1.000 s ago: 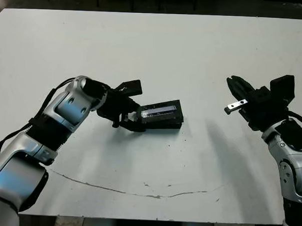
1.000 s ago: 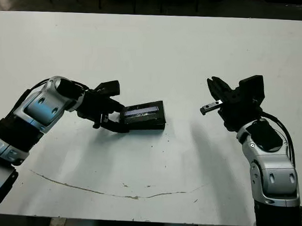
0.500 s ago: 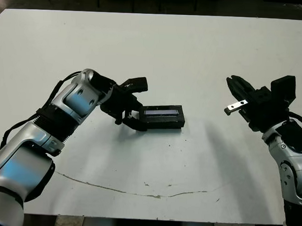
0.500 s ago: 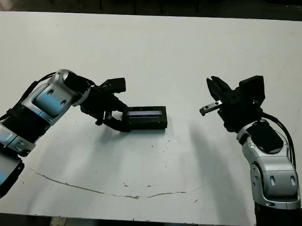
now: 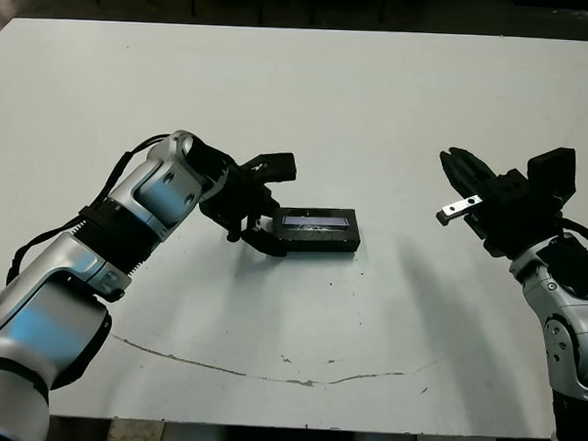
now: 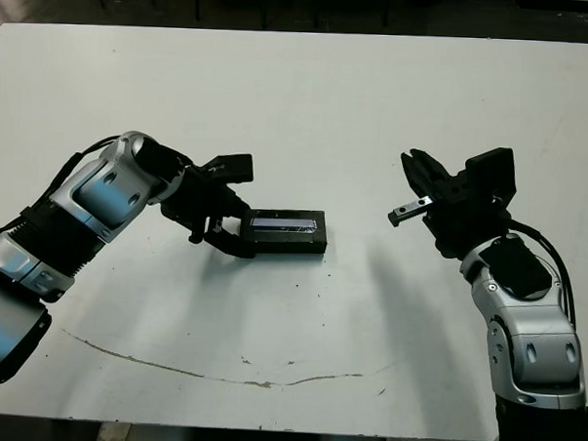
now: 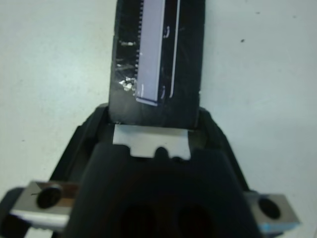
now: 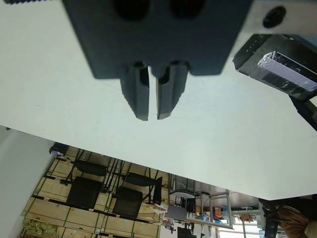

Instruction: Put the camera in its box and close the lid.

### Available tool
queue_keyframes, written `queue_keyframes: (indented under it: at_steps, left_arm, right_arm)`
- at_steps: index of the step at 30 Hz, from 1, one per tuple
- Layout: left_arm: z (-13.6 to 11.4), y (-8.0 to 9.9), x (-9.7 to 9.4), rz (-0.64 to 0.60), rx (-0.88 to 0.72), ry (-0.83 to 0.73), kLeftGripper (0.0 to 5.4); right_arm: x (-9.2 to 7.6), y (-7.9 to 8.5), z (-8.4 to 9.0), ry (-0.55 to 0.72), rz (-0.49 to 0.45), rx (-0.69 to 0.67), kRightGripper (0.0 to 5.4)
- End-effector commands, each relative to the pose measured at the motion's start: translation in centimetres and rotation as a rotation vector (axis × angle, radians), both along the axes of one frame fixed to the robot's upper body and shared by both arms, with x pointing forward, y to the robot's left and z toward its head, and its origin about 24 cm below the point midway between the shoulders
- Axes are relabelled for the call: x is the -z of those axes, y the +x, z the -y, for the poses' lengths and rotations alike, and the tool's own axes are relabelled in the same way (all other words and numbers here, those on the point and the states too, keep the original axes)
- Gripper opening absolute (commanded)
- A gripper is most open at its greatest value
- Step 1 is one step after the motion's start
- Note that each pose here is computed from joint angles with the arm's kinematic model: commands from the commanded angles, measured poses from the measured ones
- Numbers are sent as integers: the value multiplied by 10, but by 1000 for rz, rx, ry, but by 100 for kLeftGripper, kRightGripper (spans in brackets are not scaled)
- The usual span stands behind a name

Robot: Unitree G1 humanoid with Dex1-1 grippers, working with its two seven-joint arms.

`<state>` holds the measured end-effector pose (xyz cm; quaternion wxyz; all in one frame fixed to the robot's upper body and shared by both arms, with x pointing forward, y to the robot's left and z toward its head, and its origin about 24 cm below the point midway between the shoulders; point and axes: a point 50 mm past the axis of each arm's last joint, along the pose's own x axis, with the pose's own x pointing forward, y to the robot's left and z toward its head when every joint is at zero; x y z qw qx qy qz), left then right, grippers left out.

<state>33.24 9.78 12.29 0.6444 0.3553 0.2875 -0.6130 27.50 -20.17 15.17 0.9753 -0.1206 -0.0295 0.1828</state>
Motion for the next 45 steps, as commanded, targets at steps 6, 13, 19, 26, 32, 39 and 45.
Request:
queue_keyframes:
  at_steps: [6, 13, 19, 26, 32, 39, 45]
  left_arm:
    - [-12, -14, 38, -60, 63, 82, 461]
    - [-42, -16, 43, -7, 40, 100, 539]
    - [-91, -23, 50, 54, -75, 125, 539]
    - [-136, -25, 33, 77, -351, 124, 539]
    - [-129, -34, 1, 400, -717, -57, 514]
    - [-83, -53, -33, 644, -862, -636, 389]
    - [-33, -72, -51, 607, -866, -911, 278]
  right_arm:
    - [5, -2, 3, -10, -23, 4, 0]
    - [4, -1, 2, -15, -20, 3, 0]
    - [4, 0, 2, -22, -21, 7, 0]
    - [4, 3, 1, -23, -30, 12, 0]
    - [7, 5, 1, -18, -36, 22, 0]
    - [10, 8, 2, -13, -33, 32, 0]
    - [16, 11, 1, 6, -24, 53, 0]
